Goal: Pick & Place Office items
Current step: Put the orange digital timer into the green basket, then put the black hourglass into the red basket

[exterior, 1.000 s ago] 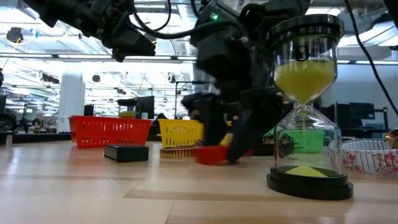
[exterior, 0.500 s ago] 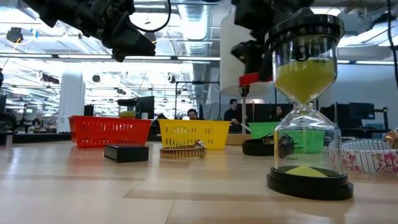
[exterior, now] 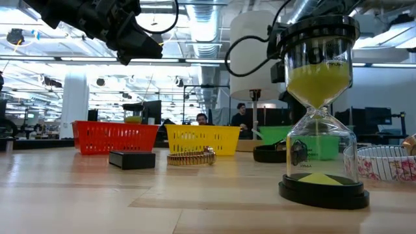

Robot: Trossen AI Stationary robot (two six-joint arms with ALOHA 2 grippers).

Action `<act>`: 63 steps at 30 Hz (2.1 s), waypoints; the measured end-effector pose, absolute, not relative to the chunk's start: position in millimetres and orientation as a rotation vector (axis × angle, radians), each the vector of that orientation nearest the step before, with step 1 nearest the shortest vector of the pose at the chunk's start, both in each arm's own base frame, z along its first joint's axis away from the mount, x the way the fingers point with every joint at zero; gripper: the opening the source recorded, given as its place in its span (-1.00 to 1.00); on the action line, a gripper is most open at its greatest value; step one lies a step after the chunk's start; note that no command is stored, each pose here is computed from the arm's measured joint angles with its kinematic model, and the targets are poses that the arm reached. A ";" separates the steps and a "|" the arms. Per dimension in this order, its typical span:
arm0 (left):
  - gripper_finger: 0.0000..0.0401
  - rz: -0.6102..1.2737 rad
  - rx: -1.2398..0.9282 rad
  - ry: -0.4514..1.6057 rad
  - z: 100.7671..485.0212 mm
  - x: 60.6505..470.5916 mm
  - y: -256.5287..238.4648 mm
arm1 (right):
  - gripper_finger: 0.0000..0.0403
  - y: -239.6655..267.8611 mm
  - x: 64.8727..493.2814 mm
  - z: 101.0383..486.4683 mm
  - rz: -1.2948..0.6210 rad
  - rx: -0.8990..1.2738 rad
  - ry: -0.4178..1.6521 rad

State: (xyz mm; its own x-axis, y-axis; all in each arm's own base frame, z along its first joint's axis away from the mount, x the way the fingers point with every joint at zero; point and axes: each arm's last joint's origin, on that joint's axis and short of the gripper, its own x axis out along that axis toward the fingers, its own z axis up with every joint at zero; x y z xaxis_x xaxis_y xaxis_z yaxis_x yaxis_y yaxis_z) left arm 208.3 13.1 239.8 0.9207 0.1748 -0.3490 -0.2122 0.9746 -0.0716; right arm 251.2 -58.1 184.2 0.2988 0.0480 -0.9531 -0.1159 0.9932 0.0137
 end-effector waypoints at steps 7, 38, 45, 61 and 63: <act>-0.46 0.206 -0.146 0.344 239.8 208.3 13.1 | 0.06 -60.9 257.3 185.2 0.055 -0.123 1.219; -0.46 0.166 -0.180 0.340 240.1 208.8 2.3 | -0.15 -24.5 255.0 244.0 0.098 -0.165 0.984; -0.46 0.147 -0.166 0.339 240.5 208.9 -0.6 | -0.13 -32.5 232.7 239.0 0.026 -0.249 0.658; -0.46 0.198 -0.181 0.307 242.8 209.5 0.9 | -0.12 -45.7 238.3 237.6 -0.045 -0.236 0.551; -0.46 0.200 -0.198 0.300 243.2 209.7 0.9 | -0.12 -46.3 241.5 233.5 -0.042 -0.233 0.570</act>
